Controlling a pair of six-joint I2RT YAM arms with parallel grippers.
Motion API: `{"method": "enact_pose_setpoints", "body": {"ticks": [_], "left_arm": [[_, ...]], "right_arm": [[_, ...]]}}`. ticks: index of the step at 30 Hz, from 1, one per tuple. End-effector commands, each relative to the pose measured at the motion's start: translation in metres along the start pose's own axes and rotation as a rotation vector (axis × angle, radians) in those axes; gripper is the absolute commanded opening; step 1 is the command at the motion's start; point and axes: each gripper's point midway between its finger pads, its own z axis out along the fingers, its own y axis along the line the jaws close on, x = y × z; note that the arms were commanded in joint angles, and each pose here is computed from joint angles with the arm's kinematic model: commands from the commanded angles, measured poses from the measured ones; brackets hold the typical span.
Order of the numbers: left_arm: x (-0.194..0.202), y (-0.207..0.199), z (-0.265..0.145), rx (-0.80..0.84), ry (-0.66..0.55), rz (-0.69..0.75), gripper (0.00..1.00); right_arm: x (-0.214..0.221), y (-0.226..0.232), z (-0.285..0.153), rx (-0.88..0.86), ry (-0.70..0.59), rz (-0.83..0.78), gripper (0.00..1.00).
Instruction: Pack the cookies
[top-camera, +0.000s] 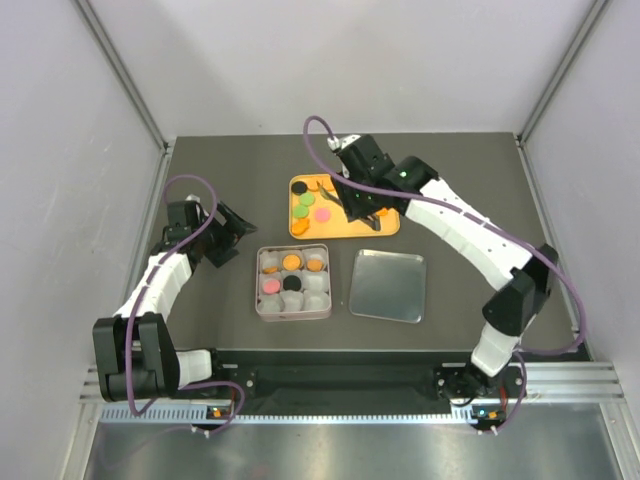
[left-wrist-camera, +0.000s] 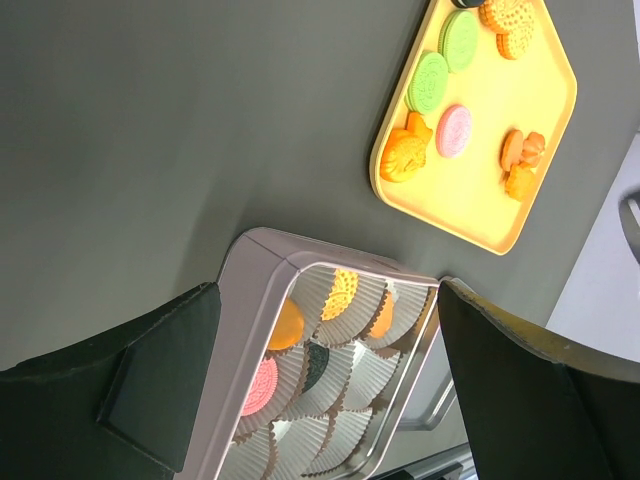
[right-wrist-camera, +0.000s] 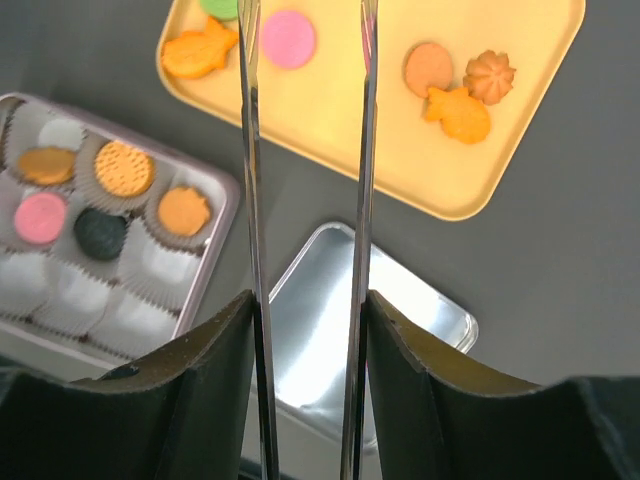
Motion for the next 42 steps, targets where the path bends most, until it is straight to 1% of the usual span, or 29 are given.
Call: {"method": "enact_pose_setpoints", "body": {"ticks": [1,7,12,18,32,37,39,42], "left_arm": [[-0.005,-0.003,0.002,0.025,-0.017,0.015,0.94],[-0.006,-0.004,0.002,0.023,-0.016,0.015,0.94],[-0.006,-0.003,0.003,0.019,-0.016,0.012,0.94],[-0.006,-0.003,0.003,0.021,-0.018,0.013,0.94],[-0.005,-0.002,0.004,0.022,-0.012,0.011,0.94],[-0.005,-0.002,0.004,0.021,-0.011,0.01,0.94],[-0.005,-0.003,0.003,0.024,-0.014,0.012,0.94],[-0.005,-0.003,0.003,0.026,-0.012,0.01,0.94]], "right_arm": [[-0.017,-0.003,0.034,0.008,-0.014,-0.001,0.45],[-0.016,-0.002,0.072,0.021,0.026,0.001,0.45],[-0.01,0.003,0.086,0.007,0.045,0.001,0.46],[-0.006,0.009,0.092,-0.018,0.056,0.002,0.48],[0.008,0.011,0.114,-0.014,0.104,-0.004,0.49],[0.011,0.012,0.118,-0.014,0.115,-0.007,0.48],[0.013,0.01,0.117,-0.009,0.122,-0.009,0.45],[0.013,0.009,0.115,-0.008,0.12,-0.012,0.45]]}}
